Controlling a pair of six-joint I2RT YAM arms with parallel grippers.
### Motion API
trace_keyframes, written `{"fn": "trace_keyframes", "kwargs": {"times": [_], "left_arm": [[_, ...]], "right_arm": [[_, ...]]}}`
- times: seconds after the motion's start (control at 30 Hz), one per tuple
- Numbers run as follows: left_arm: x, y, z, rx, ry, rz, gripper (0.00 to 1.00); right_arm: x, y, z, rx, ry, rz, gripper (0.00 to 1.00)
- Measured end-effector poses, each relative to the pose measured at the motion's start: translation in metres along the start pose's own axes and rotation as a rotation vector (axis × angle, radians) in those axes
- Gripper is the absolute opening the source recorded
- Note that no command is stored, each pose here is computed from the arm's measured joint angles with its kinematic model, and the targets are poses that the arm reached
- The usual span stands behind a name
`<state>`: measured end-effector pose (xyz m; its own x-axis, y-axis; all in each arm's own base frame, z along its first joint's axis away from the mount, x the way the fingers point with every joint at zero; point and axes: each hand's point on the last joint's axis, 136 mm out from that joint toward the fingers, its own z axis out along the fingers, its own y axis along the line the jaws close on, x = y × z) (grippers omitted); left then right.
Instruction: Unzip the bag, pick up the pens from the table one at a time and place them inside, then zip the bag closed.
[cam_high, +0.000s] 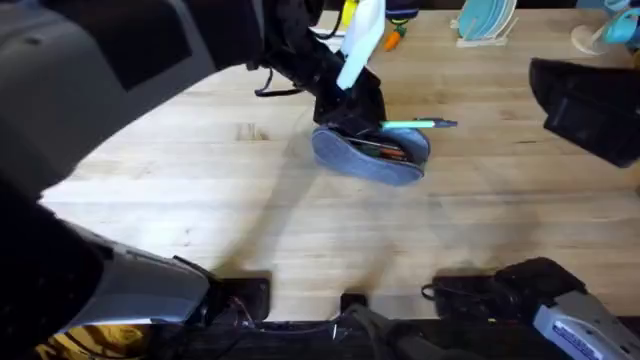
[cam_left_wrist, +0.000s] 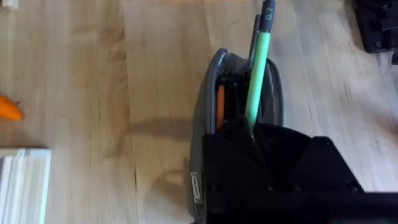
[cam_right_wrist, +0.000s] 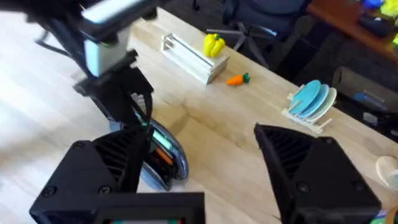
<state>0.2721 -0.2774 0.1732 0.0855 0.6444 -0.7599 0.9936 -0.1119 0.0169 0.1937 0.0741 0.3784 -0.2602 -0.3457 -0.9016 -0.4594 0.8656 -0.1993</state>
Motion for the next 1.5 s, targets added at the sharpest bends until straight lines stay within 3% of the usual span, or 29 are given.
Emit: {"fn": "trace_keyframes", "kwargs": {"times": [0.17, 0.3, 0.6, 0.9, 0.97, 1.03, 1.13, 1.2, 1.5], "left_arm": [[0.007, -0.005, 0.031, 0.087, -0.012, 0.012, 0.041], [0.024, -0.011, 0.043, 0.125, 0.045, -0.013, 0.041], [0.066, -0.006, 0.039, 0.072, 0.276, -0.030, 0.040], [0.072, -0.004, 0.038, 0.057, 0.321, -0.026, 0.044], [0.073, -0.004, 0.037, 0.054, 0.326, -0.023, 0.119], [0.074, -0.003, 0.037, 0.051, 0.331, -0.019, 0.322], [0.074, -0.002, 0.037, 0.047, 0.335, -0.016, 0.764], [0.074, -0.001, 0.037, 0.045, 0.336, -0.018, 0.965], [0.074, -0.001, 0.036, 0.042, 0.337, -0.016, 0.993]], "right_arm": [[-0.003, 0.001, -0.013, 0.011, -0.038, -0.006, 0.998], [-0.003, 0.001, -0.014, 0.012, -0.041, -0.006, 0.998], [-0.003, 0.001, -0.014, 0.012, -0.041, -0.006, 0.997], [-0.003, 0.001, -0.014, 0.012, -0.041, -0.006, 0.998], [-0.003, 0.001, -0.014, 0.012, -0.041, -0.006, 0.998], [-0.003, 0.001, -0.014, 0.012, -0.041, -0.006, 0.998], [-0.003, 0.001, -0.014, 0.012, -0.041, -0.006, 0.998], [-0.003, 0.001, -0.014, 0.012, -0.041, -0.006, 0.998], [-0.003, 0.001, -0.014, 0.012, -0.041, -0.006, 0.998]]}}
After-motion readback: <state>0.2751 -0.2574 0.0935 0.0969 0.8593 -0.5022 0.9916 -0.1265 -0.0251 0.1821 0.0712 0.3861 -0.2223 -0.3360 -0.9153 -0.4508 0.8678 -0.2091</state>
